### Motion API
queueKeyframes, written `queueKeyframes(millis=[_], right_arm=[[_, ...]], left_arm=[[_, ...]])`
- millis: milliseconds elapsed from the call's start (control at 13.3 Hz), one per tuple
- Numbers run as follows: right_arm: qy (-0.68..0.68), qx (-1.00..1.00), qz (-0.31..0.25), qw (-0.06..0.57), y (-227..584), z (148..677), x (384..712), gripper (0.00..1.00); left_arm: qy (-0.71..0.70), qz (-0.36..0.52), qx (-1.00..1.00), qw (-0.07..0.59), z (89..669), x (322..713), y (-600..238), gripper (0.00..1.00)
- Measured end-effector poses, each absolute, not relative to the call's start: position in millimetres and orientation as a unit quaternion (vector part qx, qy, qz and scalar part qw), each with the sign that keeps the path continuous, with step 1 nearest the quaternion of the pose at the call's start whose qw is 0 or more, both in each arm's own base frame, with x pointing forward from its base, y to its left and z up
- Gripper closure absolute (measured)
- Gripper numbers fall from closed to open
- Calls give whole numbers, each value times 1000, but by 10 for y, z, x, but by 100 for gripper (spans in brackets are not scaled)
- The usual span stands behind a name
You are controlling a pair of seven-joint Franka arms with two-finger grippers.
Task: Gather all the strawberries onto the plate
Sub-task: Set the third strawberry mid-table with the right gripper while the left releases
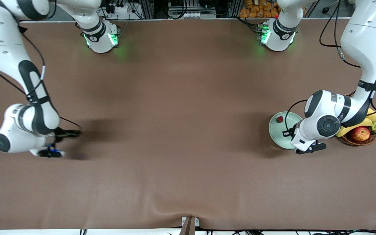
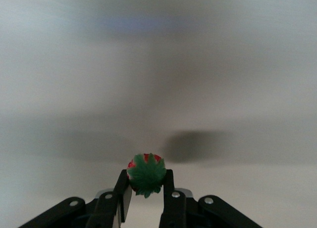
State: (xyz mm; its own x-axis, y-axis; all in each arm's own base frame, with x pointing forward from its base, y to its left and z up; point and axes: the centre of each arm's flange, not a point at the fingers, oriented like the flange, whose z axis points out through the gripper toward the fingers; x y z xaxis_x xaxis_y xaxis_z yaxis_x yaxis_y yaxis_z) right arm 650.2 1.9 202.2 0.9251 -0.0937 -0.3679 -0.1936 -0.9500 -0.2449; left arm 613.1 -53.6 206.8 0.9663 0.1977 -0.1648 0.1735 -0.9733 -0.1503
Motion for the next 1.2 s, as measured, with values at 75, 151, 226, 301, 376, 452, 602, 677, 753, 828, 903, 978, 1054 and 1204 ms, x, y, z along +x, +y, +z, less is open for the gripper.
queueKeyframes(millis=[75, 151, 226, 301, 376, 452, 602, 677, 753, 828, 903, 978, 1054, 1204], right_arm=[[106, -963, 186, 162, 647, 2100, 6536, 70], [134, -954, 198, 182, 1262, 2166, 6506, 70], [158, -944, 207, 204, 1840, 2235, 6441, 70], [181, -934, 208, 227, 2378, 2306, 6360, 70], [202, -926, 198, 250, 2843, 2364, 6274, 70], [219, -919, 187, 269, 3246, 2394, 6169, 70], [258, -904, 165, 299, 3902, 2318, 5921, 70], [276, -898, 147, 311, 4183, 2216, 5790, 70], [289, -894, 129, 318, 4455, 2095, 5641, 70], [300, -890, 115, 322, 4729, 1971, 5474, 70], [309, -887, 107, 325, 4979, 1867, 5319, 70], [319, -884, 102, 327, 5181, 1792, 5205, 70], [328, -880, 102, 328, 5319, 1743, 5136, 70], [346, -872, 107, 330, 5412, 1715, 5120, 52]], left_arm=[[-93, 88, -990, 67, 2034, 6122, -515, 52], [-95, 86, -990, 66, 2035, 6129, -481, 43], [-98, 83, -990, 65, 2060, 6143, -448, 32], [-99, 78, -990, 64, 2110, 6160, -442, 22], [-97, 73, -991, 62, 2188, 6172, -481, 11], [-95, 72, -991, 60, 2292, 6170, -575, 1], [-103, 82, -990, 48, 2537, 6111, -895, 0], [-110, 86, -989, 41, 2646, 6067, -1085, 0], [-121, 87, -988, 36, 2730, 6023, -1274, 0], [-133, 86, -987, 32, 2783, 5982, -1450, 0], [-145, 85, -985, 30, 2814, 5938, -1608, 0], [-158, 85, -983, 27, 2836, 5896, -1756, 0], [-169, 87, -981, 25, 2839, 5852, -1905, 0], [-191, 90, -977, 21, 2806, 5770, -2213, 0]])
